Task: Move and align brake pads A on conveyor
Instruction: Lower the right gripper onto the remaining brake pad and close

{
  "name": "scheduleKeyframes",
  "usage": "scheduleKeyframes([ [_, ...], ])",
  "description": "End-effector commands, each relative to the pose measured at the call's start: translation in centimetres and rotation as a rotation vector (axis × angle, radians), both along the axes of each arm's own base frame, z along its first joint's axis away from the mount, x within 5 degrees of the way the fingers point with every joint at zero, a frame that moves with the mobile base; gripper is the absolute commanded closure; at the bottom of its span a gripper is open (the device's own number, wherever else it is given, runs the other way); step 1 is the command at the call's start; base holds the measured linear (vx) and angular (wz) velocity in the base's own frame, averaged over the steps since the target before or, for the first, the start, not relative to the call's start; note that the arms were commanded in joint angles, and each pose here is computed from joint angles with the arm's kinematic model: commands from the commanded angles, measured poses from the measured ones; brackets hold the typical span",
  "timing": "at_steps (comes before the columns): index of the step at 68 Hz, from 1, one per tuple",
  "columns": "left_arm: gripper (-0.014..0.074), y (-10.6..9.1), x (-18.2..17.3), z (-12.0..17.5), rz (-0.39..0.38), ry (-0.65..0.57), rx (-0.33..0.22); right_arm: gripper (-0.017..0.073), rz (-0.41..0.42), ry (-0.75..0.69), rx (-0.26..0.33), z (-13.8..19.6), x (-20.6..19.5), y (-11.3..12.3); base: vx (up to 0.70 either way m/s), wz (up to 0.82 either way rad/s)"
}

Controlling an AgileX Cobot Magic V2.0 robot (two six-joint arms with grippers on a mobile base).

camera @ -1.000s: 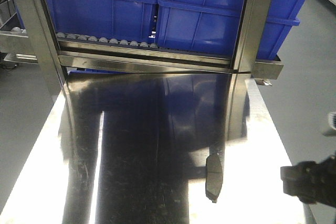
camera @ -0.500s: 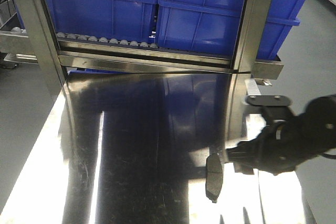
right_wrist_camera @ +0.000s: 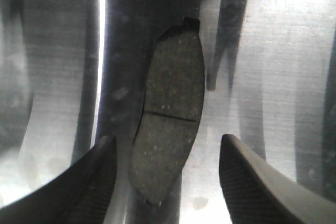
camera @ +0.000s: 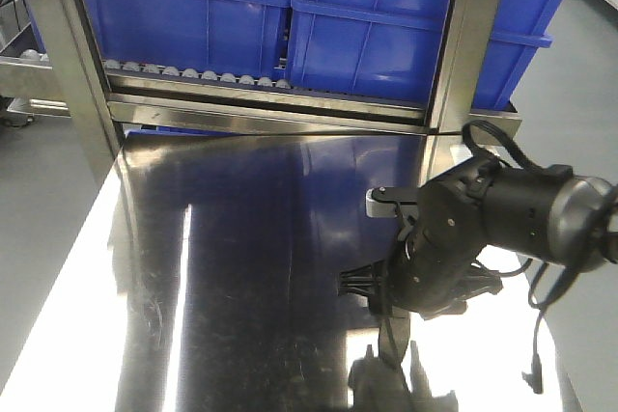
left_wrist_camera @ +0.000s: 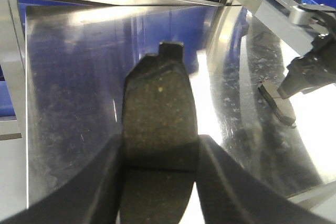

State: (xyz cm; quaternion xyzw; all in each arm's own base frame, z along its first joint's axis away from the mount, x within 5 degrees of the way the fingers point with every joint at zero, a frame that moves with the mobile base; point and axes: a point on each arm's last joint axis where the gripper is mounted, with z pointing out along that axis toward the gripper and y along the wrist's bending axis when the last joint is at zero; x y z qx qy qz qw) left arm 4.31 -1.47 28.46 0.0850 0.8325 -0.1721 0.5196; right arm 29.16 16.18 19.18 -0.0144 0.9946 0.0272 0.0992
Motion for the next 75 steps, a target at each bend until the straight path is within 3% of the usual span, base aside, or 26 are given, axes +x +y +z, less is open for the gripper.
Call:
scheduleKeyframes([
  [1,0.0599,-0.2,0.2,1.6,-0.013,-0.094,-0.049,0.0143,-0.014,-0.061,0.024,2.0,0.8,0.4,0.00,0.00],
  [19,0.0599,-0.2,0.2,1.6,-0.013,-0.094,-0.049,0.0123,-0.056,-0.031,0.003,0.9,1.6,0.3,0.00,0.00],
  [58,0.0599,-0.2,0.2,1.6,-0.013,-0.094,-0.049,0.0134,-0.050,0.035,-0.041,-1.1,2.7,0.8,0.00,0.00],
  [66,0.0599,-0.2,0.2,1.6,-0.013,-0.094,-0.049,0.0198,-0.050,0.031,-0.038,-1.2,2.7,0.8,0.00,0.00],
  [75,0.0599,-0.2,0.2,1.6,-0.013,-0.094,-0.049,0.0371,-0.032,0.015,-0.053,-0.9,2.8,0.7,0.00,0.00],
])
